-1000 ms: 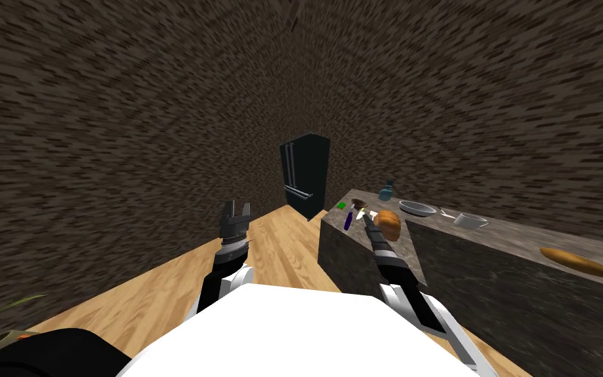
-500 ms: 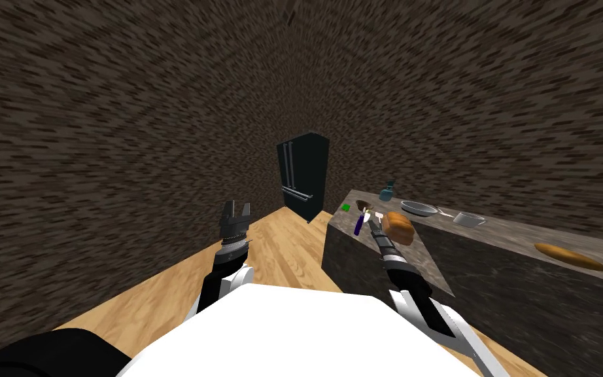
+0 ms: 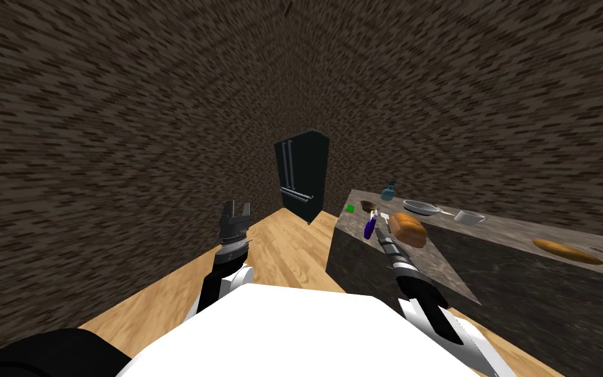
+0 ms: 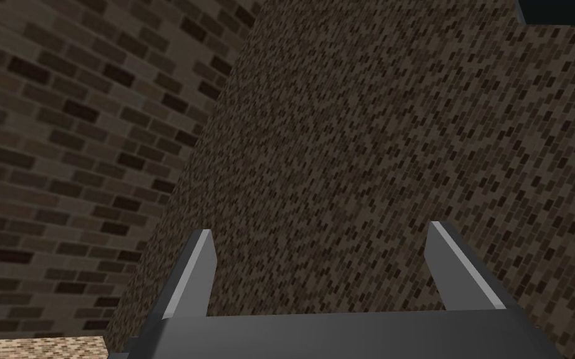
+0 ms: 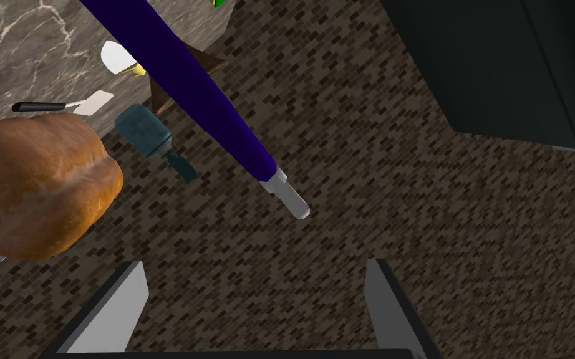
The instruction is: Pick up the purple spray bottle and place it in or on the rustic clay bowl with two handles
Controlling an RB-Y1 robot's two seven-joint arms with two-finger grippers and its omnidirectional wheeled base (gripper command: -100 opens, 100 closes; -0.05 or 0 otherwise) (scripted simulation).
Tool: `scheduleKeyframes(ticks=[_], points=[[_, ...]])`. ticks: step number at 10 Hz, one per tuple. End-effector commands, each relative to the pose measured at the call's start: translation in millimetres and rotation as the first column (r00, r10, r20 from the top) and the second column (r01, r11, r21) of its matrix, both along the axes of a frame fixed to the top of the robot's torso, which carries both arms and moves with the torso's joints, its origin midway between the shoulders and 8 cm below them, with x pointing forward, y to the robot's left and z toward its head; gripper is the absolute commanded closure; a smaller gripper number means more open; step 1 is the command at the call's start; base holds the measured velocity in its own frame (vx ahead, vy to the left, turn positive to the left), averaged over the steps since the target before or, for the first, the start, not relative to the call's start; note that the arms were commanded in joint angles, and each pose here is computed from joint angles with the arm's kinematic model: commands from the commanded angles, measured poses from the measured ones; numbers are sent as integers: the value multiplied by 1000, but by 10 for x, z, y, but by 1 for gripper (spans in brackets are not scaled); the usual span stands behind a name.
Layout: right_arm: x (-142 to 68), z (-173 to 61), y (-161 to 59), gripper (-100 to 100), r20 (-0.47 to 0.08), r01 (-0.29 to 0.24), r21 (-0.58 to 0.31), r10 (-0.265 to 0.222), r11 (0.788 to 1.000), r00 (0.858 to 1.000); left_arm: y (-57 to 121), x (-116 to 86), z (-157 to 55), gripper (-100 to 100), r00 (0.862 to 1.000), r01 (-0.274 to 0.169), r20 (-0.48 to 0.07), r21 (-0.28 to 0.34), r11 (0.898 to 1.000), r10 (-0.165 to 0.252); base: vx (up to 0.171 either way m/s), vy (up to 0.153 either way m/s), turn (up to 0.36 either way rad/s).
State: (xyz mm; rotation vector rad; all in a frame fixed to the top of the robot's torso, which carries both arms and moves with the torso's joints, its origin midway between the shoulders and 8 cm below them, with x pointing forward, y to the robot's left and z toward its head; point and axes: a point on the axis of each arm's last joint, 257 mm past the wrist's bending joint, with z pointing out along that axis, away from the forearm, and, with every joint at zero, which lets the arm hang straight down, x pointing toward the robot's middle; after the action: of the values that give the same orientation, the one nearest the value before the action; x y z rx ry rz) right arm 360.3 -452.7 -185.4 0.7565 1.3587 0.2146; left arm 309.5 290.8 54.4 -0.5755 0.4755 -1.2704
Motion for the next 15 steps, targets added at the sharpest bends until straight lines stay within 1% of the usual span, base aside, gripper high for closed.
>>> scheduleKeyframes(ticks=[1,3,6,10,13,14,15], points=[[-81,-99,-211,-100,-59,39,-58,-43,998,997,0,0,0,0,1000,0,0,0,1000,0,109,97,-22],[-179,-207,-396,-100,-125,76,-128,-92,989,988,0,0,0,0,1000,0,0,0,1000,0,132,76,-4],[-332,-339,-657,-100,-216,113,-233,-165,966,962,0,0,0,0,1000,0,0,0,1000,0,114,59,18],[-525,-444,-968,-100,-312,131,-364,-253,922,916,0,0,0,0,1000,0,0,0,1000,0,97,50,23],[-637,-467,-1156,-100,-359,126,-443,-305,888,882,0,0,0,0,1000,0,0,0,1000,0,82,40,16],[-688,-463,-1249,-100,-379,120,-481,-330,868,865,0,0,0,0,1000,0,0,0,1000,0,85,45,11],[-715,-453,-1306,-100,-390,115,-504,-344,856,854,0,0,0,0,1000,0,0,0,1000,0,83,48,7]])
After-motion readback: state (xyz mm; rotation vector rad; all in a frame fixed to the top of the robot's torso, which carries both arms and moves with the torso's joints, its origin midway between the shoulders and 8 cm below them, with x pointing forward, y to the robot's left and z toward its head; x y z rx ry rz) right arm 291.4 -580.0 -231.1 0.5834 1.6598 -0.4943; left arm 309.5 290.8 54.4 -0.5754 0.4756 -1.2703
